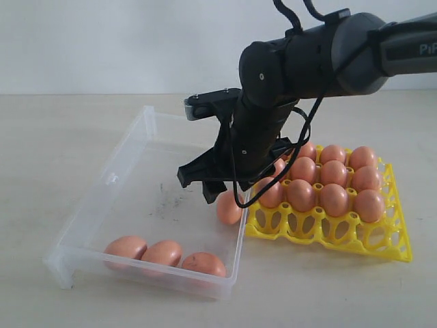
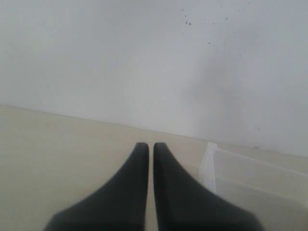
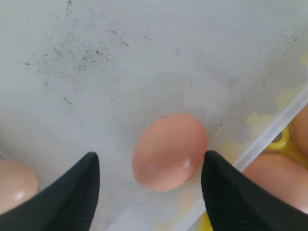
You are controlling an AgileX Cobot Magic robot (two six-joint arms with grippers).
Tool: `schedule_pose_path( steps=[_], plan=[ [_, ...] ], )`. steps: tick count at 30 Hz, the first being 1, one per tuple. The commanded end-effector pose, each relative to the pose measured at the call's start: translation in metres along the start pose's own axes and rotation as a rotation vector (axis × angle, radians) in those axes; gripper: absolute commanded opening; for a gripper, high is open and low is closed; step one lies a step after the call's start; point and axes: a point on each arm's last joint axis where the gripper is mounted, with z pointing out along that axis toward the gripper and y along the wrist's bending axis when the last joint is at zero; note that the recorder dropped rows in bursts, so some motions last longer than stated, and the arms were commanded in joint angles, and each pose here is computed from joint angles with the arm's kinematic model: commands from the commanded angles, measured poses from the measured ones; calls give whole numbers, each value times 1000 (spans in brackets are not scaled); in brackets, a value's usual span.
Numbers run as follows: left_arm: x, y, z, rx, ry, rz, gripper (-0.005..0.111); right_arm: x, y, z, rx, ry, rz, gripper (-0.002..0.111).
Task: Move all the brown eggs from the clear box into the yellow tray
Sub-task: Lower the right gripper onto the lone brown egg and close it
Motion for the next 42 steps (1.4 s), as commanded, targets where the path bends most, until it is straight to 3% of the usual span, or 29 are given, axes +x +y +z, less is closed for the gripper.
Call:
schedule_pose_path(
  steps=[1,8,19,22,29,42],
  plan=[
    [-1,0,0,4,-1,-2,4,0,-2,-3,41,9,-40,56],
    [-1,0,0,4,-1,-2,4,2,-12,-4,149,35,-22,56],
    [-1,0,0,4,-1,-2,4,-1,-2,-3,37,-7,28,56],
    [-1,0,0,4,-1,-2,4,-2,14,-2,-14,-42,25,56],
    [-1,0,0,4,-1,-2,4,-2,30,-1,-33,-75,17,56],
    [-1,0,0,4,-1,-2,4,4,21,37,37,4,55,56]
  ],
)
